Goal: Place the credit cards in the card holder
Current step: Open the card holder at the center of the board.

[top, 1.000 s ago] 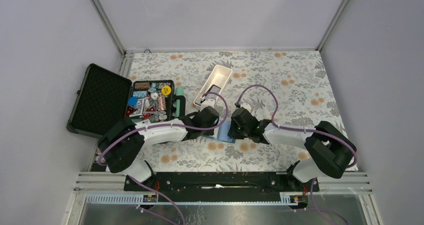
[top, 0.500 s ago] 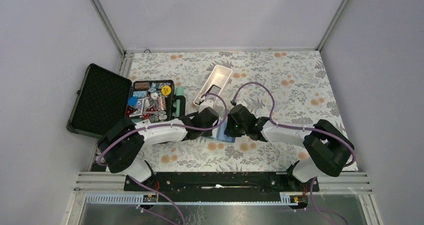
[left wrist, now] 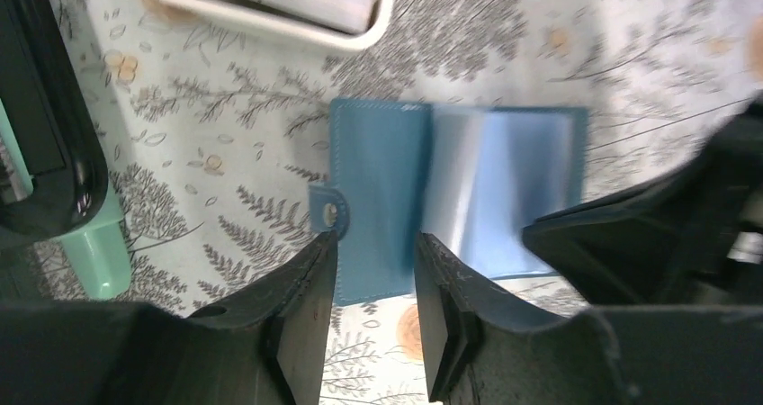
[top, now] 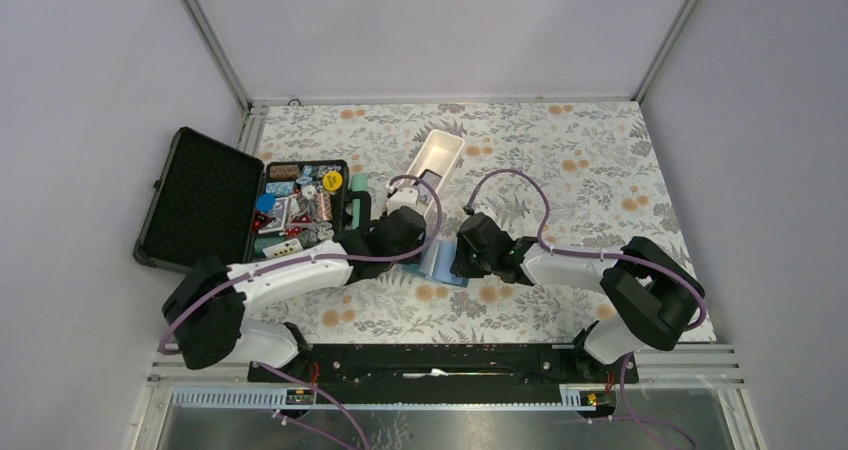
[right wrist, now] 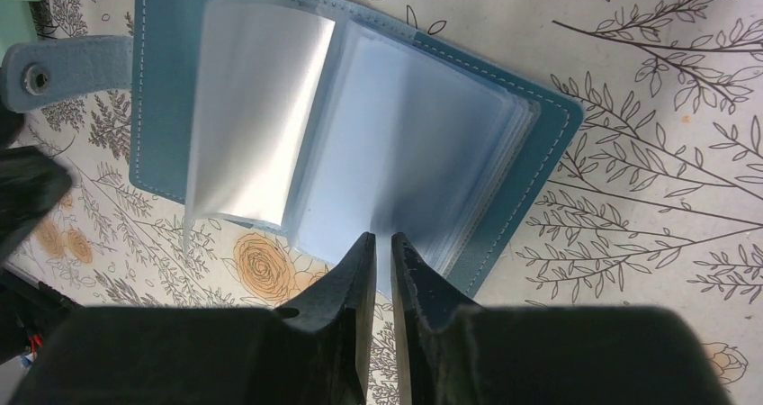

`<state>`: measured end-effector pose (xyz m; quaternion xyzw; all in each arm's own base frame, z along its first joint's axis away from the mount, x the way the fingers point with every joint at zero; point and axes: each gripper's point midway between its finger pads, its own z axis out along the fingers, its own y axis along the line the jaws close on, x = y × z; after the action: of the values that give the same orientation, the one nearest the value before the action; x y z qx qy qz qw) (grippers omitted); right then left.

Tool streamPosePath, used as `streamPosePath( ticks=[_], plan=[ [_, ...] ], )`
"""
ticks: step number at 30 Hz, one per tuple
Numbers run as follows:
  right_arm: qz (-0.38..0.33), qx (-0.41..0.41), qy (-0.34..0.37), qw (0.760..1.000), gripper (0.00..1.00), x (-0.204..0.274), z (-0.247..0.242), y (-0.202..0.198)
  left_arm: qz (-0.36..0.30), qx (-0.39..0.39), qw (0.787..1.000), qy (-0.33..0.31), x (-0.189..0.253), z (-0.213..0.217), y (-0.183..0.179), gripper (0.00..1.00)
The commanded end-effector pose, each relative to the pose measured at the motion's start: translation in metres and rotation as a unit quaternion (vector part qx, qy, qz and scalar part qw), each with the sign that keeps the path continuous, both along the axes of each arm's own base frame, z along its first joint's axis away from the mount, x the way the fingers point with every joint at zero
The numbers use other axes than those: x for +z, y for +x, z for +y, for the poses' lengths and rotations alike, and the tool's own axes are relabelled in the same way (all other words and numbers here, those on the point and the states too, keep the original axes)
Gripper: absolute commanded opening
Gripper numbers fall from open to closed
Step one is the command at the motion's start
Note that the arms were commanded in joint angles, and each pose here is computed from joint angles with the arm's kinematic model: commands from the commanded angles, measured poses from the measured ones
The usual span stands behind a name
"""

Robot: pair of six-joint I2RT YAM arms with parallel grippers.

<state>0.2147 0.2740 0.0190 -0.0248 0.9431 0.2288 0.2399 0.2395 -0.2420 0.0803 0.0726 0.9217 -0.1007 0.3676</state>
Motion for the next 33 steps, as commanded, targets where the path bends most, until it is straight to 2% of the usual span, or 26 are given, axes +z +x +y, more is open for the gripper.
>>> streamPosePath(
  ticks=[1,7,16,22,33],
  plan=[
    [0.011,-0.006,-0.013,1.0,0.19,-0.008,-0.008,-0.003,-0.053,-0.031,0.993,-0.106,0.069,-0.037,0.012,0.39],
    [0.01,-0.009,-0.013,1.0,0.18,-0.008,-0.008,-0.002,-0.018,-0.076,0.973,-0.215,0.075,-0.08,-0.003,0.38],
    [0.007,-0.011,-0.014,1.0,0.18,-0.007,-0.009,-0.002,0.016,-0.068,0.966,-0.249,0.038,-0.094,-0.006,0.35],
    [0.009,-0.011,-0.014,1.0,0.18,-0.008,-0.008,-0.002,0.029,-0.048,0.974,-0.22,0.005,-0.089,-0.003,0.33],
    [0.01,-0.008,-0.015,1.0,0.17,-0.009,-0.007,-0.002,0.017,-0.02,0.994,-0.102,-0.028,-0.047,0.002,0.33]
  ],
)
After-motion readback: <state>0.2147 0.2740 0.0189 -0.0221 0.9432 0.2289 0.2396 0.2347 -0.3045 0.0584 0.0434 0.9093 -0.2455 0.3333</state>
